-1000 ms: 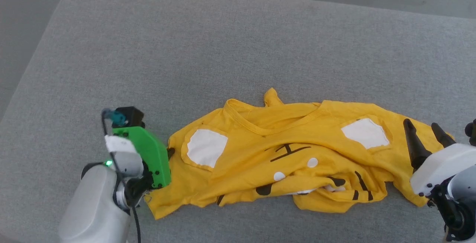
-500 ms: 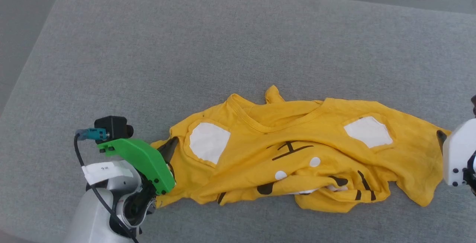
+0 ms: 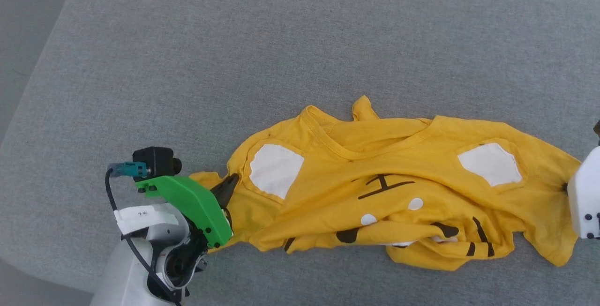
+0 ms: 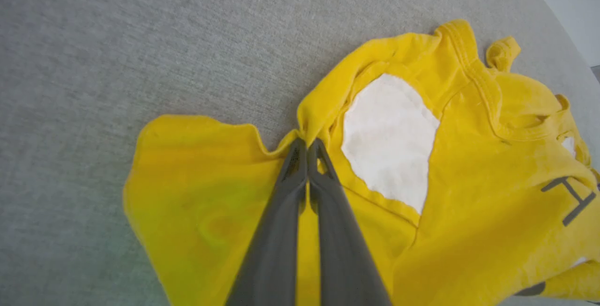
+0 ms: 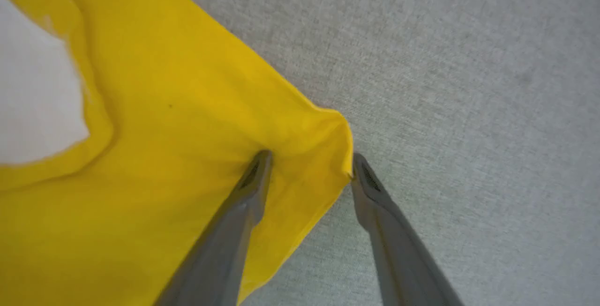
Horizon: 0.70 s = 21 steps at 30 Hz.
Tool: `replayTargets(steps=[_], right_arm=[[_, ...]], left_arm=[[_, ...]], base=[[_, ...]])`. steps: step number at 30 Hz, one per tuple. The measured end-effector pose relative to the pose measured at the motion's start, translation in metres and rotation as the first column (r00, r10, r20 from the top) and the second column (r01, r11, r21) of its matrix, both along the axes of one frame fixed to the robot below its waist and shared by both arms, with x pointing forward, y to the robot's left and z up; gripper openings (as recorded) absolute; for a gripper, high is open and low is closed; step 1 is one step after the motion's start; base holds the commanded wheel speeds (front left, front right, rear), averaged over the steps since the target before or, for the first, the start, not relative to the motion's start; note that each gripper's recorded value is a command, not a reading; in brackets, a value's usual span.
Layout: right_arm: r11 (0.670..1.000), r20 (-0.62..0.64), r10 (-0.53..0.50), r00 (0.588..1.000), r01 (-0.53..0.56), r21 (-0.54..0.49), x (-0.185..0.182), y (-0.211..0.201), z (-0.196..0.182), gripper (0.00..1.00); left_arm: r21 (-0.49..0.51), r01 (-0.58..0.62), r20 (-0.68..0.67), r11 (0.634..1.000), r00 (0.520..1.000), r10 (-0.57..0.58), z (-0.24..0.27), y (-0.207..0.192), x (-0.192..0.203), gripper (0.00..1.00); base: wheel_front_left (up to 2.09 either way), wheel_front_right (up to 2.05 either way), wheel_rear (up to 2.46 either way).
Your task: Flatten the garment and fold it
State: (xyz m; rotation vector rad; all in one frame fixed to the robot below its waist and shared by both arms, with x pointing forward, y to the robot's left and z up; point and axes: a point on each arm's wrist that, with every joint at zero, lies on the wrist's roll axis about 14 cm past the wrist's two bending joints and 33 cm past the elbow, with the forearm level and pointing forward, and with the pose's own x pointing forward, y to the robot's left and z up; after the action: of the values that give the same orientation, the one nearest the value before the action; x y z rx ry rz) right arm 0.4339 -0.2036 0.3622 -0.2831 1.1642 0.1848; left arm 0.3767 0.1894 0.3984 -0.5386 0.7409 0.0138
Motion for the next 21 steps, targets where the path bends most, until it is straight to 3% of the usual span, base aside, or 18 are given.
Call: replayTargets(steps=[6,10,14,21], right_arm=[[0.995,0.105,-0.024,0.994,0.014,0.098,0.007,0.010,0.012,0.00],[0.976,0.207,-0.077,0.975,0.031,0.217,0.014,0.025,0.032,0.00],[0.944,0.354,-0.144,0.924,0.020,0.330,0.038,0.034,0.079,0.00],[0.896,0.579,-0.211,0.788,-0.081,0.436,0.079,0.041,0.189,0.00]], left_arm=[[-0.007,-0.003,0.041,1.000,0.999,0.004,0.007,-0.001,0.005,0.00],[-0.062,-0.034,0.145,0.997,0.988,0.043,0.031,-0.001,0.016,0.00],[-0.056,-0.046,0.276,0.997,0.959,0.059,0.068,0.008,0.033,0.00],[0.008,-0.026,0.532,1.000,0.847,0.018,0.169,0.018,0.083,0.00]], base=[[0.00,0.00,0.00],[0.00,0.00,0.00],[0.00,0.00,0.00],[0.00,0.00,0.00]])
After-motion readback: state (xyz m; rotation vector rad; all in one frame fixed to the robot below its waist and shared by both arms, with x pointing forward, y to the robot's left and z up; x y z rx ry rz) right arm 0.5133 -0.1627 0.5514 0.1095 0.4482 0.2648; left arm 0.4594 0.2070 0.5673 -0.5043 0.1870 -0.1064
